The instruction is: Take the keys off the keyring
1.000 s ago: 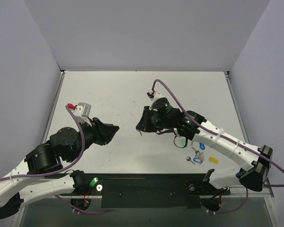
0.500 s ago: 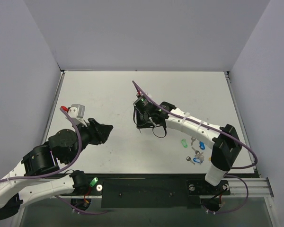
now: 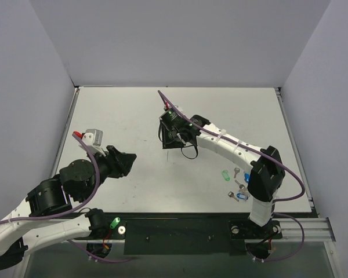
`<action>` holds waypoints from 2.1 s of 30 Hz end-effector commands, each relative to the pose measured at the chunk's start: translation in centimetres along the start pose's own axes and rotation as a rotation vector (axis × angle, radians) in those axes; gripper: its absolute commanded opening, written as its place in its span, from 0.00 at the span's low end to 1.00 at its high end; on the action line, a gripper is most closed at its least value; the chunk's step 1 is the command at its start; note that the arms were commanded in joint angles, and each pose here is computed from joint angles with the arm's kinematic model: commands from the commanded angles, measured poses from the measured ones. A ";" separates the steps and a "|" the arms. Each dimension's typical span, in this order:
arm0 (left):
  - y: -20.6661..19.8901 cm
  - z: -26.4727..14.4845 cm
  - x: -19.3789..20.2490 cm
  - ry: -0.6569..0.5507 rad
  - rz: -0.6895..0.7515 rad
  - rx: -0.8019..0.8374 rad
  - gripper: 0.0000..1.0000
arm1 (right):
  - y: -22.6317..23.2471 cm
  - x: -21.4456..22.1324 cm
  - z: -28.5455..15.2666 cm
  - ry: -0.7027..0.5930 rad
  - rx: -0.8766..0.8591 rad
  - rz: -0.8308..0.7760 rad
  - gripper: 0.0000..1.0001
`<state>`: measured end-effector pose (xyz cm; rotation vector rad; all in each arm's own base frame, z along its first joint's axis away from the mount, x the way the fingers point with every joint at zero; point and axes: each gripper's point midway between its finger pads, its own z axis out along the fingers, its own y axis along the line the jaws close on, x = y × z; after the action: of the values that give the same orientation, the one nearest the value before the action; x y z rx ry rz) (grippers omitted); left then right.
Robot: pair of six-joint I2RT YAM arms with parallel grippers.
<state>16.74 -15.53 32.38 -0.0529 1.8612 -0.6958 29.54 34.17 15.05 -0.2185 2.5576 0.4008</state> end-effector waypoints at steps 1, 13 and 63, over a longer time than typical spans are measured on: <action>0.1 -0.5 -1.1 -0.040 -0.022 0.005 0.56 | -0.5 -0.2 -0.4 0.017 0.023 -0.022 0.39; -0.1 -0.6 -1.5 -0.047 -0.028 0.010 0.56 | 1.1 2.0 -1.6 0.052 -0.030 -0.004 0.79; -0.8 -4.9 -7.0 -0.152 -0.118 0.107 0.55 | 23.7 26.4 4.1 0.606 -0.348 0.323 0.59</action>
<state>15.52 -12.31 37.96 -0.1316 1.7354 -0.8012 4.94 55.65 3.78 -0.0493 3.0604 1.0811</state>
